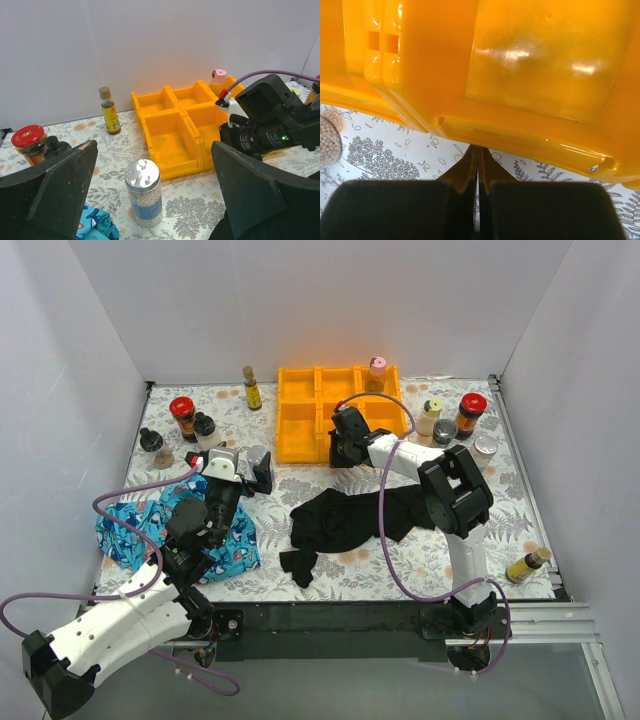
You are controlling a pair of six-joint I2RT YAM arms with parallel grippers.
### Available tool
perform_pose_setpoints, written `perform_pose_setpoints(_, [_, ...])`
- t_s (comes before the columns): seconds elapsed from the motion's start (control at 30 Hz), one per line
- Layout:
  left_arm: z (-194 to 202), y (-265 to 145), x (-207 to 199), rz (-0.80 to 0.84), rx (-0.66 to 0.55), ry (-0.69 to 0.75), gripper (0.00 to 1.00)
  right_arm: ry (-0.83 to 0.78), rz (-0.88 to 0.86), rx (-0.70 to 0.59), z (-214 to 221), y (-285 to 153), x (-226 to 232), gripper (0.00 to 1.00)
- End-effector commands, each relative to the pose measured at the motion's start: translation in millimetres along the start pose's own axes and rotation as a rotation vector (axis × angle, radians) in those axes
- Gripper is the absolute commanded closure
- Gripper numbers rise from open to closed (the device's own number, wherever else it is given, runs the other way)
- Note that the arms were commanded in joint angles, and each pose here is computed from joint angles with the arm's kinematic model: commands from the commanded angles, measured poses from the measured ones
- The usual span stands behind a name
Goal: Organize the condiment bottles
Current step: Pick up the bottle from the center of the board.
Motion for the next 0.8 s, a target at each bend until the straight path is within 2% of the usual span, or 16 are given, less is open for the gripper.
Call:
perform_pose_setpoints(0.0, [3, -1, 1, -0.015, 0.004, 0.009, 0.02, -0.02, -0.04, -0.053, -20, -8, 13, 0.99])
perform_pose_setpoints(0.07, [3, -1, 1, -0.017, 0.003, 0.009, 0.02, -0.028, -0.048, -0.049, -23, -25, 17, 0.99])
perform_pose_setpoints(0.13, [2, -1, 1, -0.016, 0.001, 0.011, 0.02, -0.042, -0.05, 0.011, -18, -41, 11, 0.96])
perform_pose_setpoints(0.27, [0, -2, 2, -0.016, -0.004, 0.005, 0.02, -0.07, -0.064, -0.021, -29, -97, -5, 0.8])
perform_pose_setpoints(0.33, [-1, -2, 2, -0.01, -0.009, 0.0, 0.02, -0.086, -0.072, -0.092, -48, -113, -18, 0.75])
perform_pose_setpoints(0.4, [-2, -2, 1, -0.001, -0.012, -0.005, 0.02, -0.082, -0.066, -0.205, -73, -132, -33, 0.64])
perform_pose_setpoints(0.47, [-2, -2, 0, 0.004, -0.013, -0.009, 0.02, -0.09, -0.077, -0.329, -98, -145, -40, 0.59])
perform_pose_setpoints(0.6, [-2, -3, 1, 0.005, -0.013, -0.012, 0.02, -0.052, 0.047, -0.54, -151, -161, -80, 0.51])
perform_pose_setpoints(0.77, [-6, -4, 2, 0.012, -0.028, -0.024, 0.02, -0.035, 0.151, -0.668, -182, -154, -117, 0.38])
Point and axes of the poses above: each gripper's point midway between its finger pads, its own y axis out along the fingers, its own x axis along the line the jaws close on, z = x × y, the point moved 8 cm from there along -y, back along the fingers, and after that the axes turned 14 degrees about y, right-handed, at the moved point
